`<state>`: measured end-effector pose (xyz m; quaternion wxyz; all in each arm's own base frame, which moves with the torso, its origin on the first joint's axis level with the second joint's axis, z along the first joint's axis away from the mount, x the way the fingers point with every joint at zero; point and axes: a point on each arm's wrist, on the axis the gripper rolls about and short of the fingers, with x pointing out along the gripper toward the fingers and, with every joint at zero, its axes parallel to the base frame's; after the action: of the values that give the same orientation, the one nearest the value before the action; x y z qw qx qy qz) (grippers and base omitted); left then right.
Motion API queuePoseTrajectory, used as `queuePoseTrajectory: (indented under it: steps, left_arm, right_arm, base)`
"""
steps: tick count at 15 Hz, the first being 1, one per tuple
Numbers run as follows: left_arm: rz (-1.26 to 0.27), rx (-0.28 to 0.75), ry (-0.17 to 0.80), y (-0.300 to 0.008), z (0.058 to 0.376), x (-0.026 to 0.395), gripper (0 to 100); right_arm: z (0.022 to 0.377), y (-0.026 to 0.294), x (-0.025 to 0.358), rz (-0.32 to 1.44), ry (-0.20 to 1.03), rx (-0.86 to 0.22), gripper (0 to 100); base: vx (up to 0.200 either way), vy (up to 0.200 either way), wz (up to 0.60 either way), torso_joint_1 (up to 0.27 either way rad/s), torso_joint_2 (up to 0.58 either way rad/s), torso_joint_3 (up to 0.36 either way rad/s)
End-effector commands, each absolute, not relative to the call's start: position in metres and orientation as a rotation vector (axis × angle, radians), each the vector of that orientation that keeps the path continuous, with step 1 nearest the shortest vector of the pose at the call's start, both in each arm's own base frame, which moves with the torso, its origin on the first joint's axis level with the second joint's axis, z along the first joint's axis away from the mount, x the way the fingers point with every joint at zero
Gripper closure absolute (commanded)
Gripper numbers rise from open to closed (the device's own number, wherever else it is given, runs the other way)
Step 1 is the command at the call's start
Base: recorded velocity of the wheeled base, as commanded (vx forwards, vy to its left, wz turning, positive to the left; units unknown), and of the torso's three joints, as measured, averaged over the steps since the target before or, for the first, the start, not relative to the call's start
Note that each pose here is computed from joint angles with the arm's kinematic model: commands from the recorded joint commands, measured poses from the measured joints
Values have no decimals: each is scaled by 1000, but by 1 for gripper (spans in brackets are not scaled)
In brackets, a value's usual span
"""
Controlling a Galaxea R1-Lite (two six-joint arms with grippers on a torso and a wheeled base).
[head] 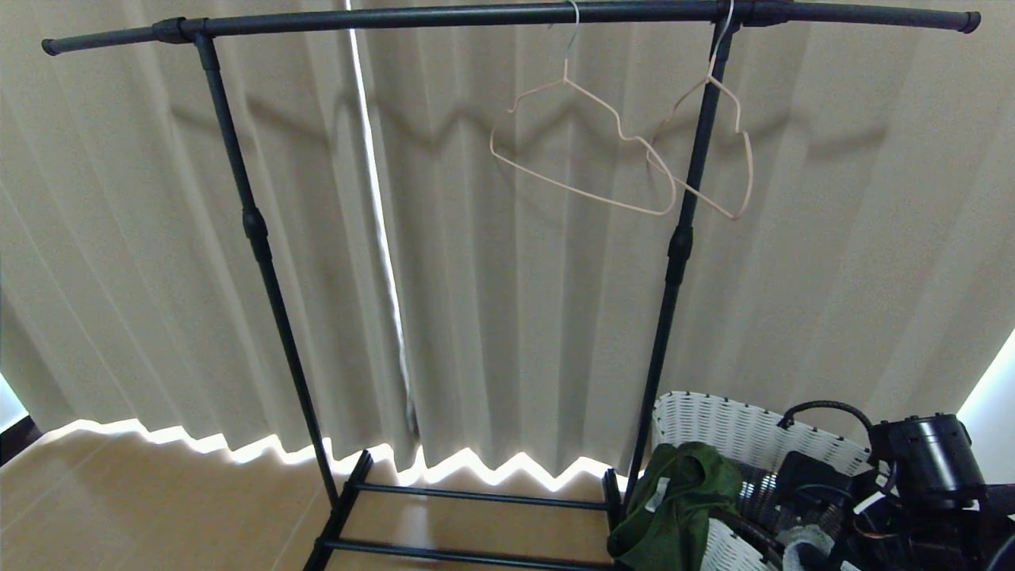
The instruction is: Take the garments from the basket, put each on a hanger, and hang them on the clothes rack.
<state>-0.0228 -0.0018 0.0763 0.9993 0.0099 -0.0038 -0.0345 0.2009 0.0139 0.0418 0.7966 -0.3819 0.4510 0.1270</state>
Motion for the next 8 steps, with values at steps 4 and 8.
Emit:
queuePoseTrajectory:
  steps: [4,8]
  left_arm:
    - [-69,20,-8,-2,76,-23,0]
    - [-69,20,-8,-2,76,-23,0]
  right_arm:
    - [26,14,205,247,988,-839,100]
    - [32,14,202,238,966,-840,100]
  base:
    - [0,0,0,0,0,0]
    - [0,0,0,0,0,0]
